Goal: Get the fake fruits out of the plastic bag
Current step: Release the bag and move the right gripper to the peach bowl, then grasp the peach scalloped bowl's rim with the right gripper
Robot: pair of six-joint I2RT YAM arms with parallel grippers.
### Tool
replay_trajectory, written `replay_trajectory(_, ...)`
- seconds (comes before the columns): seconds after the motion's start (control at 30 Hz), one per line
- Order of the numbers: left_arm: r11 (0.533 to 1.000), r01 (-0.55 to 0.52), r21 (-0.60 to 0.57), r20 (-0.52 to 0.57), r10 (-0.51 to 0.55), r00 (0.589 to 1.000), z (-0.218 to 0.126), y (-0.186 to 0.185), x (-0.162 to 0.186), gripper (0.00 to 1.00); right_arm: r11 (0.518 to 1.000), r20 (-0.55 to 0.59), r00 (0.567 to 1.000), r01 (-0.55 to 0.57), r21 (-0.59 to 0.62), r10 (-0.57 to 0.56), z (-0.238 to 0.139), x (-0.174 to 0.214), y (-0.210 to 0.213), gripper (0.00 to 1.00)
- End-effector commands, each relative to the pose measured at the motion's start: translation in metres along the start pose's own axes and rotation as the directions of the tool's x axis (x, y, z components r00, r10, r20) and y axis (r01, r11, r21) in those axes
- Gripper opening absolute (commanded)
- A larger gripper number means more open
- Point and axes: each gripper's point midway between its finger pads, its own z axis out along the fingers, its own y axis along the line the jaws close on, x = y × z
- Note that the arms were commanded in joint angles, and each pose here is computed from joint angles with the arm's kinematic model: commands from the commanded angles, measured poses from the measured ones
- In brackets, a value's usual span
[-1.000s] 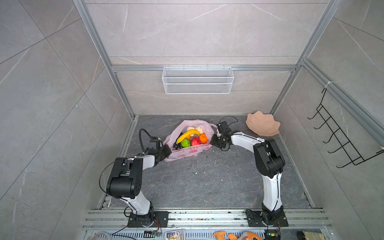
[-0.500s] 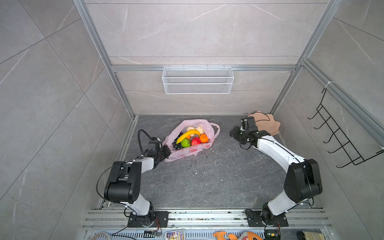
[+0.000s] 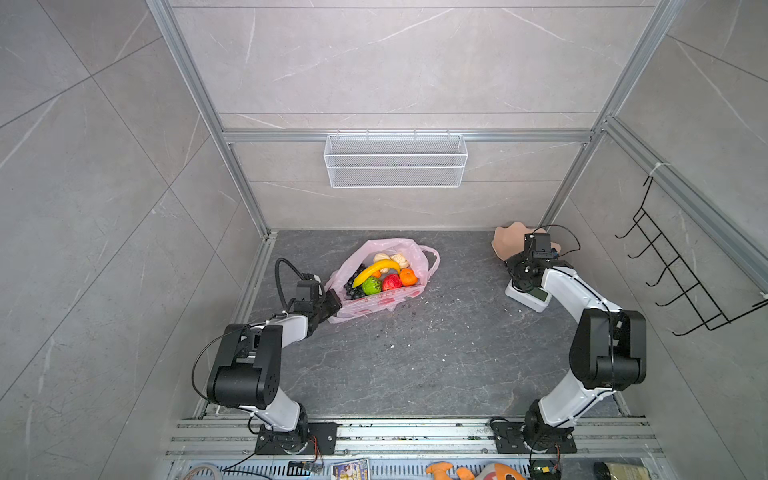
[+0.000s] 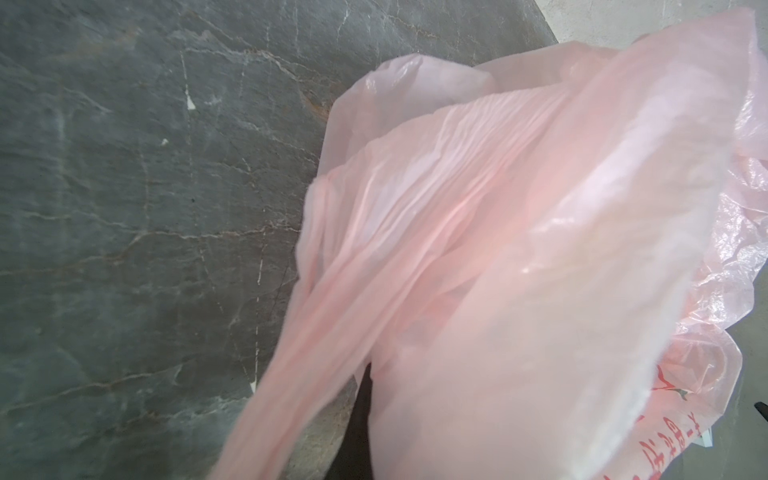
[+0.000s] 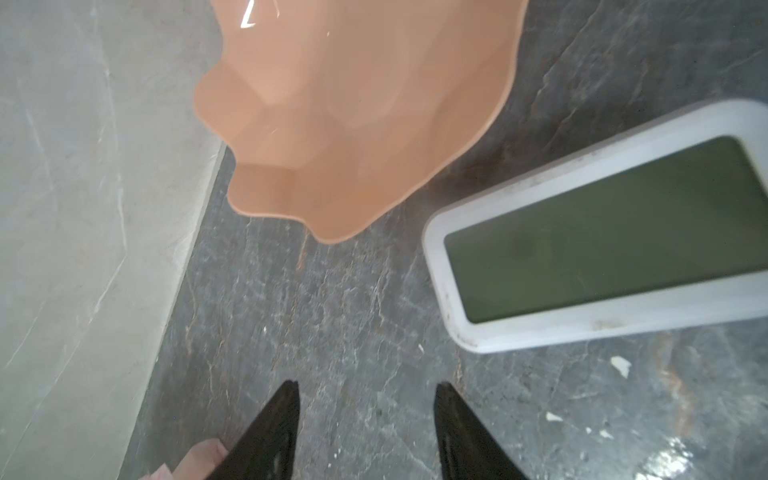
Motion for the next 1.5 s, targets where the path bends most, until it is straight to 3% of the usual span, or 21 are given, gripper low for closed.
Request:
replay_trajectory(0.0,0.999,-0.027,0.034,0.040,0.026,0.999,-0.006,-0.009,-0.010,0.00,0.999,0.084,0.996,-0.006,0.046,0.002,-0.001,-0.026,-0.002,0.55)
replay_trajectory(0.23,0.999,-0.025,0.036,0.036,0.024,0.999,-0.004,-0.010,-0.010,0.01,1.000,0.101,0.995,-0.002,0.018,0.000,0.002,-0.031,0.007,0.53)
replay_trajectory(0.4,0.999,-0.022,0.041,0.034,0.021,0.999,-0.004,-0.011,-0.010,0.01,1.000,0.031,0.999,-0.023,-0.005,0.023,0.008,-0.008,0.017,0.53)
replay_trajectory(0.53,0.999,-0.022,0.042,0.032,0.021,0.999,-0.004,-0.011,-0.009,0.01,0.999,0.051,0.998,-0.025,-0.043,0.027,0.014,0.005,0.025,0.53)
replay_trajectory(0.93,0.999,-0.022,0.045,0.032,0.021,0.999,-0.005,-0.012,-0.009,0.02,0.948,0.064,0.955,-0.277,-0.159,0.290,0.041,0.000,0.030,0.58)
replay_trajectory(1.27,0.999,-0.023,0.047,0.029,0.021,0.999,-0.005,-0.012,-0.009,0.03,0.899,0.042,0.902,-0.424,-0.109,0.430,0.066,-0.002,0.022,0.57)
replay_trajectory(1.47,0.999,-0.022,0.049,0.024,0.021,0.999,-0.003,-0.012,-0.009,0.03,0.884,0.061,0.884,-0.457,-0.100,0.464,0.074,-0.012,0.021,0.55)
